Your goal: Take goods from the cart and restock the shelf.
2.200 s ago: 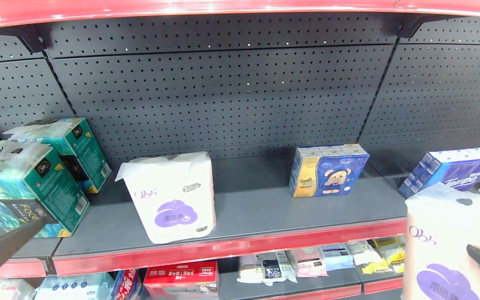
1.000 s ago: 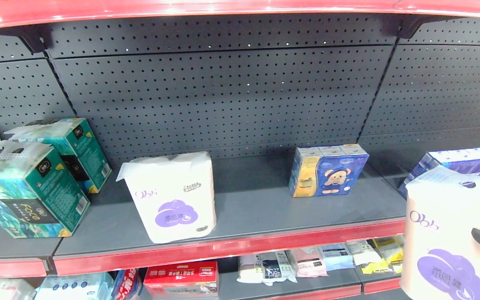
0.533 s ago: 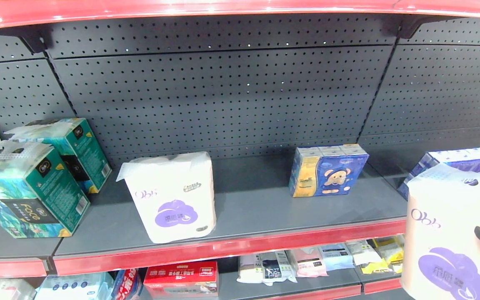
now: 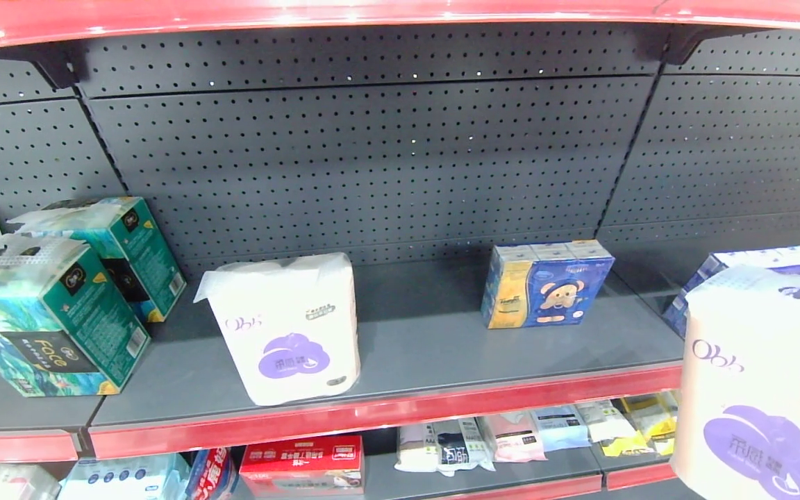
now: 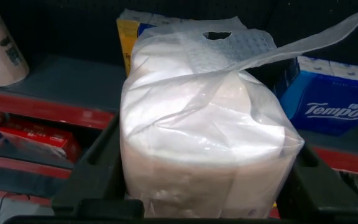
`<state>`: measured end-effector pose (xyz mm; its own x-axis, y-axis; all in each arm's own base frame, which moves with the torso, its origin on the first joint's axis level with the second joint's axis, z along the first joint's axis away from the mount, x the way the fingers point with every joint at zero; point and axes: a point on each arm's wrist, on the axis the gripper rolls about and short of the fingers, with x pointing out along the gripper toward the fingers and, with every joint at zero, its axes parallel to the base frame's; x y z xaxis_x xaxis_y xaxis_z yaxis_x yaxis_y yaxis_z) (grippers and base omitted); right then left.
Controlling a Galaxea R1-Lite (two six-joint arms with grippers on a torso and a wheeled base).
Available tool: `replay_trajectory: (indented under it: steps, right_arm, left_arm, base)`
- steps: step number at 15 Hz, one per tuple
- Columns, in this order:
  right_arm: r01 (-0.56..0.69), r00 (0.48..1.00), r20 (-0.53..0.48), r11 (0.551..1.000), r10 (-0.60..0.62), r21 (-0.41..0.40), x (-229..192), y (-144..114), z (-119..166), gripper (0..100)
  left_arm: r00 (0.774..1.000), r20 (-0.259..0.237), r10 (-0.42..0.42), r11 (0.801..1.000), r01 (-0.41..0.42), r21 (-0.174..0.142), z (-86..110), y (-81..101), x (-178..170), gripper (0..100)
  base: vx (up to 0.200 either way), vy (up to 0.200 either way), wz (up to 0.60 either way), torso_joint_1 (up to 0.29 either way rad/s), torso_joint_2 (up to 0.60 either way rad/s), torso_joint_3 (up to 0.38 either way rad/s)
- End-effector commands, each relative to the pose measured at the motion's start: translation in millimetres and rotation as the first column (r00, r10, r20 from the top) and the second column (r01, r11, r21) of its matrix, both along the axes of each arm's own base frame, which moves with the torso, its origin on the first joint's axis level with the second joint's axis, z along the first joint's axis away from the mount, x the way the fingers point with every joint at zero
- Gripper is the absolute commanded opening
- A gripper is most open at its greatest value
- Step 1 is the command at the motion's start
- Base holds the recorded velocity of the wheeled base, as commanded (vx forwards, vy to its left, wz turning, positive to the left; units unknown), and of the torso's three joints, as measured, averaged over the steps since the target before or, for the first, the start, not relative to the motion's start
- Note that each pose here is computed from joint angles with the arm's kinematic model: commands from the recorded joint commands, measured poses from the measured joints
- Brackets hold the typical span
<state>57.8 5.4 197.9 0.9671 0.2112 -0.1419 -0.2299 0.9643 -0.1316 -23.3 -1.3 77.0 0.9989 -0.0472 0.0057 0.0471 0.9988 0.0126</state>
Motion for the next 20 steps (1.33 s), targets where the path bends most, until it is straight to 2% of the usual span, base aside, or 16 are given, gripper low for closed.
replay_trajectory:
  steps: [1,4,8,11,15,19,20]
  right_arm:
    - [-0.005,1.0,0.004,1.0,0.005,0.001,4.2,0.2,6.3,0]
    - [-0.017,1.0,0.013,1.0,0.017,0.004,17.2,0.9,22.9,0]
    - [-0.126,0.991,0.036,0.992,0.126,0.013,24.5,5.4,38.3,0]
    - [-0.167,0.985,-0.027,0.986,0.168,0.021,33.7,9.5,28.7,0]
    - [-0.319,0.944,-0.087,0.948,0.318,0.002,56.0,27.4,28.7,0]
    - [-0.311,0.95,-0.051,0.95,0.309,-0.018,63.8,27.9,28.5,0]
    - [-0.19,0.982,-0.027,0.982,0.189,-0.022,65.2,13.8,23.5,0]
  left_arm:
    - [1.0,-0.007,0.003,1.0,-0.003,-0.003,-1.7,0.1,0.5,100]
    - [1.0,-0.008,0.004,1.0,-0.004,-0.009,-1.7,0.1,0.5,100]
    - [1.0,-0.008,0.004,1.0,-0.004,-0.009,-1.7,0.1,0.5,100]
    - [1.0,-0.008,0.004,1.0,-0.004,-0.009,-1.7,0.1,0.5,100]
    - [1.0,-0.008,0.004,1.0,-0.004,-0.009,-1.7,0.1,0.5,100]
    - [1.0,-0.008,0.004,1.0,-0.004,-0.009,-1.7,0.1,0.5,100]
    - [1.0,-0.008,0.004,1.0,-0.004,-0.009,-1.7,0.1,0.5,100]
  base:
    - [0.0,0.0,0.0,0.0,0.0,0.0]
    - [0.0,0.0,0.0,0.0,0.0,0.0]
    - [0.0,0.0,0.0,0.0,0.0,0.0]
    - [0.0,0.0,0.0,0.0,0.0,0.0]
    - [0.0,0.0,0.0,0.0,0.0,0.0]
    - [0.0,0.0,0.0,0.0,0.0,0.0]
    - [0.0,0.0,0.0,0.0,0.0,0.0]
